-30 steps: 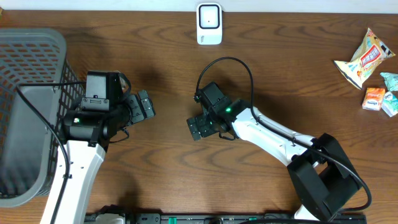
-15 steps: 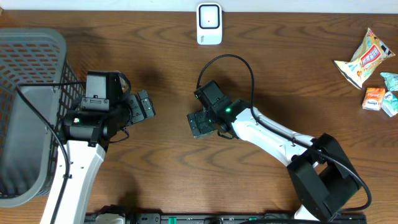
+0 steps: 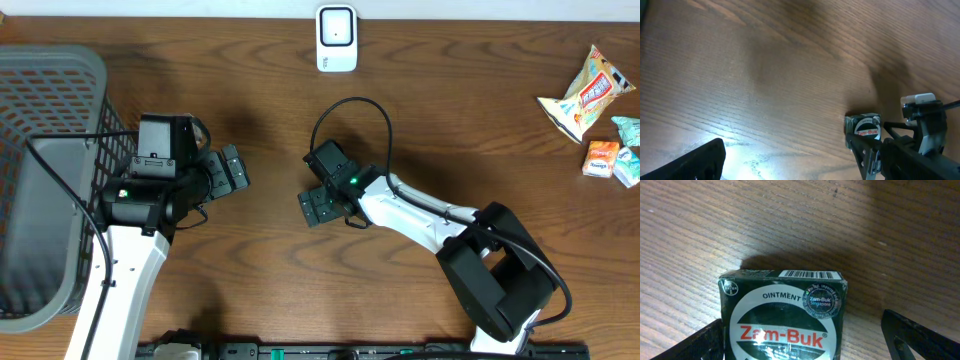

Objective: Scan the item barcode

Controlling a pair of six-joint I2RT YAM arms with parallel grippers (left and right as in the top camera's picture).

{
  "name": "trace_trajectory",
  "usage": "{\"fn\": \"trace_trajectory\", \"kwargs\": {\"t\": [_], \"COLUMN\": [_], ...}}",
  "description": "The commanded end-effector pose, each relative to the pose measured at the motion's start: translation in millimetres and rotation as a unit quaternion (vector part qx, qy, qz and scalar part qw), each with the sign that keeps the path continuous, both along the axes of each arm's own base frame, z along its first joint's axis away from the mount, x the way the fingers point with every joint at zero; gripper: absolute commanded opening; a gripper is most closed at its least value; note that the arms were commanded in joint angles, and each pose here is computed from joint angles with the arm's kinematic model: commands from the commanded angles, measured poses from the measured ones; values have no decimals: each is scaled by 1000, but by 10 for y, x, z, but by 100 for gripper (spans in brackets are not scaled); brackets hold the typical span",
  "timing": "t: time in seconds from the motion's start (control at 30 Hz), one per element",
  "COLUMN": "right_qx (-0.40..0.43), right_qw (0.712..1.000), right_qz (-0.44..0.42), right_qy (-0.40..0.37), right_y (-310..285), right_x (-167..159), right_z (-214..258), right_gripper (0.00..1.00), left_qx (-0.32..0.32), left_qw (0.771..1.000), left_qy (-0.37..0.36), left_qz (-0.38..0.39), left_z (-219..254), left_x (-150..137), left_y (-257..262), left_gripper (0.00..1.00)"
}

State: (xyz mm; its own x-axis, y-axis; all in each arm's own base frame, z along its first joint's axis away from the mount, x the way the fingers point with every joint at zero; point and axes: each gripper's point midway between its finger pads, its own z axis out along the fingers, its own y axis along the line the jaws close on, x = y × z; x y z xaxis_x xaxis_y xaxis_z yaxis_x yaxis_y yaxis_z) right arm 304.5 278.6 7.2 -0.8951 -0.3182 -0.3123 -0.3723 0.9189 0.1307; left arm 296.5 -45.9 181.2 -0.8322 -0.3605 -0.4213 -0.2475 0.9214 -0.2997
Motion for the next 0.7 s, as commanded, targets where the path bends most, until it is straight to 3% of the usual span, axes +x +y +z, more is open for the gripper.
{"fn": "trace_trajectory", "kwargs": {"t": [0.0,0.37,0.47,0.6,0.67], "right_qx": [6,-1,-17,-24,-24], "right_qw": [1000,1000,1000,999,999], "right_qz": [-5,5,4,4,2], "right_qy": [-6,7,23,28,29], "right_y": [50,170,129,127,135], "right_x": [46,110,72,72,82], "right_z": [55,61,-97,-111,-80], "right_gripper": [96,95,88,67,61], "left_qx": [6,6,6,6,6], "left_qw": [1000,1000,1000,1000,1000], "left_qy": [-3,-3,-3,-3,-3], "left_qz": [5,5,5,5,5], "left_z": [23,23,23,23,23], "left_x": [18,18,18,18,18], "left_y": [39,39,39,39,39], "left_gripper": [98,98,98,98,98]}}
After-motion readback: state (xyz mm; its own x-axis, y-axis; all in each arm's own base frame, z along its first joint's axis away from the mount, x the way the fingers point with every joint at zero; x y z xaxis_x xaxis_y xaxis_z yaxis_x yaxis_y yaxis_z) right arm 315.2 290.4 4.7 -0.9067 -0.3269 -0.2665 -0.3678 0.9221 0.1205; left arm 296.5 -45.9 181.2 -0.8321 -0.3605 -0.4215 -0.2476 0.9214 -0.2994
